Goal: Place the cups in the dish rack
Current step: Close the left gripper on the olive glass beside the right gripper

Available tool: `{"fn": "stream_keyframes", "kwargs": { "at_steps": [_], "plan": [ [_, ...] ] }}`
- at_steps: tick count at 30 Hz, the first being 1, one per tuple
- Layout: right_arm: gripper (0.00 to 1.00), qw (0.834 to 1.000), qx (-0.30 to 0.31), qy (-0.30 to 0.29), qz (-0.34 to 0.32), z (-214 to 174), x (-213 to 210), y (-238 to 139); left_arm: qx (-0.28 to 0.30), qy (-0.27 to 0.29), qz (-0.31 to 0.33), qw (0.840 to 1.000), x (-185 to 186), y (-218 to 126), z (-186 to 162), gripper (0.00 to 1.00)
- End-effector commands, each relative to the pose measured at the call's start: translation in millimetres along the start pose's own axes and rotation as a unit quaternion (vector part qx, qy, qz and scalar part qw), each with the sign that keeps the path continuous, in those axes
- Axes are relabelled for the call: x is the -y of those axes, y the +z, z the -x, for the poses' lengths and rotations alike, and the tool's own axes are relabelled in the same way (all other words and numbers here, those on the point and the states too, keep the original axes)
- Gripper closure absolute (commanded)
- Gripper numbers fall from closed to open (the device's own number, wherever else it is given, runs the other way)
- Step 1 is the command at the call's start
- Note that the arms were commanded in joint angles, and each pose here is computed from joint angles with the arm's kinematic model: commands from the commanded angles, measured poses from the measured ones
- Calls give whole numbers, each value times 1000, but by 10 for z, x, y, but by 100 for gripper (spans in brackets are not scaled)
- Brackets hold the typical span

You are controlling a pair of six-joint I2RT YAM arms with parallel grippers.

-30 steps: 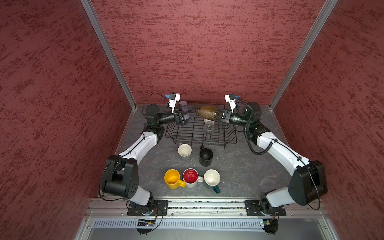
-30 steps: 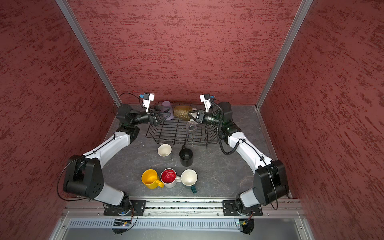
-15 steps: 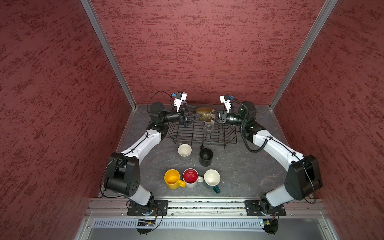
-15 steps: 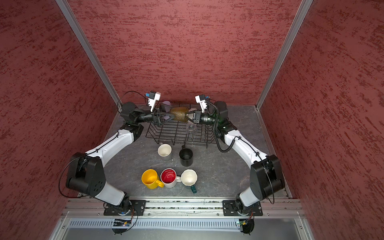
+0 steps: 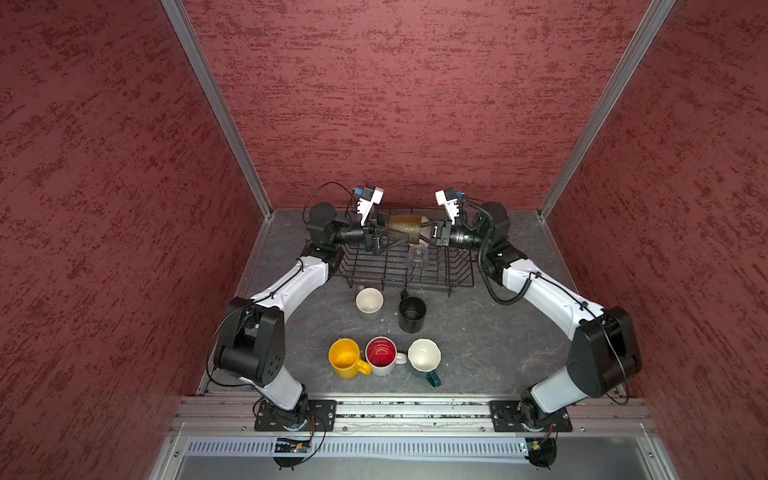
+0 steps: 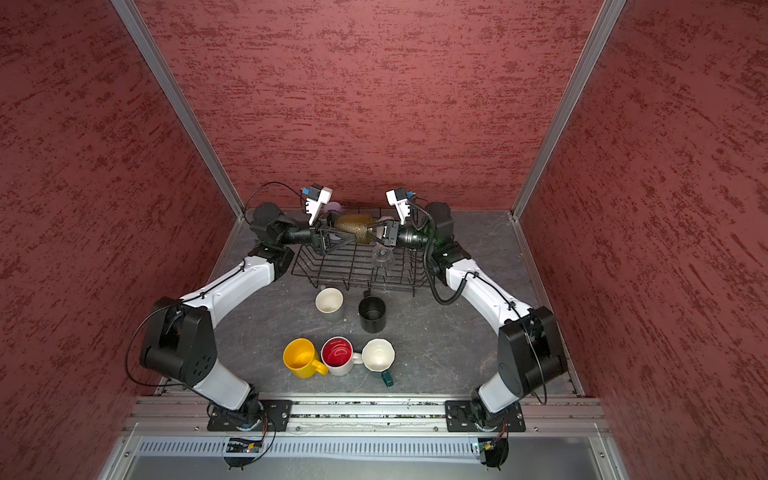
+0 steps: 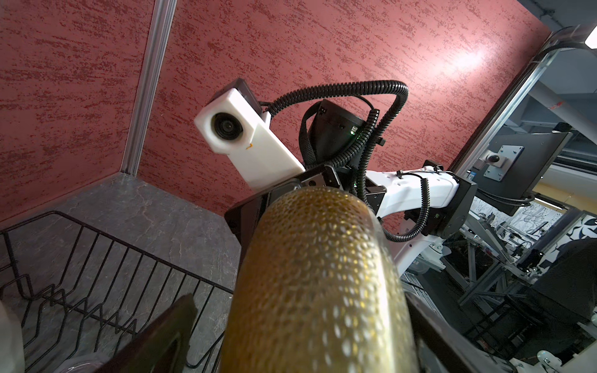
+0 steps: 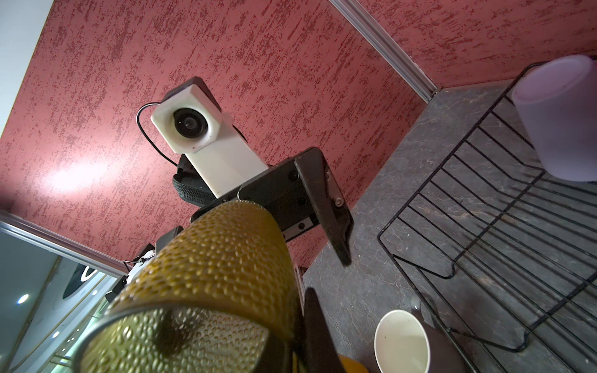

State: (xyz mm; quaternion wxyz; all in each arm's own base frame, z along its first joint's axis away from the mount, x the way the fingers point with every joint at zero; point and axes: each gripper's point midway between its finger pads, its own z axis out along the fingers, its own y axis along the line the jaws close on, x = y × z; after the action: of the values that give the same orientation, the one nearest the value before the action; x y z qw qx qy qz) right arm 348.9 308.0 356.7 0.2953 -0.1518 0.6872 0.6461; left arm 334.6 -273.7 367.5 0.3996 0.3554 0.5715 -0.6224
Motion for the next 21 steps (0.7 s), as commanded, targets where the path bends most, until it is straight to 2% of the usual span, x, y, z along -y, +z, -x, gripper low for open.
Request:
{"fn": "stream_keyframes", "kwargs": {
  "at_steps": [1, 21],
  "plan": [
    [100, 999, 3, -20, 25, 50, -165, 30, 1, 28, -17, 999, 158, 8, 99, 2],
    [100, 999, 0, -12, 30, 23, -132, 77, -4, 35, -35, 999, 281, 26, 119, 1]
  ]
}}
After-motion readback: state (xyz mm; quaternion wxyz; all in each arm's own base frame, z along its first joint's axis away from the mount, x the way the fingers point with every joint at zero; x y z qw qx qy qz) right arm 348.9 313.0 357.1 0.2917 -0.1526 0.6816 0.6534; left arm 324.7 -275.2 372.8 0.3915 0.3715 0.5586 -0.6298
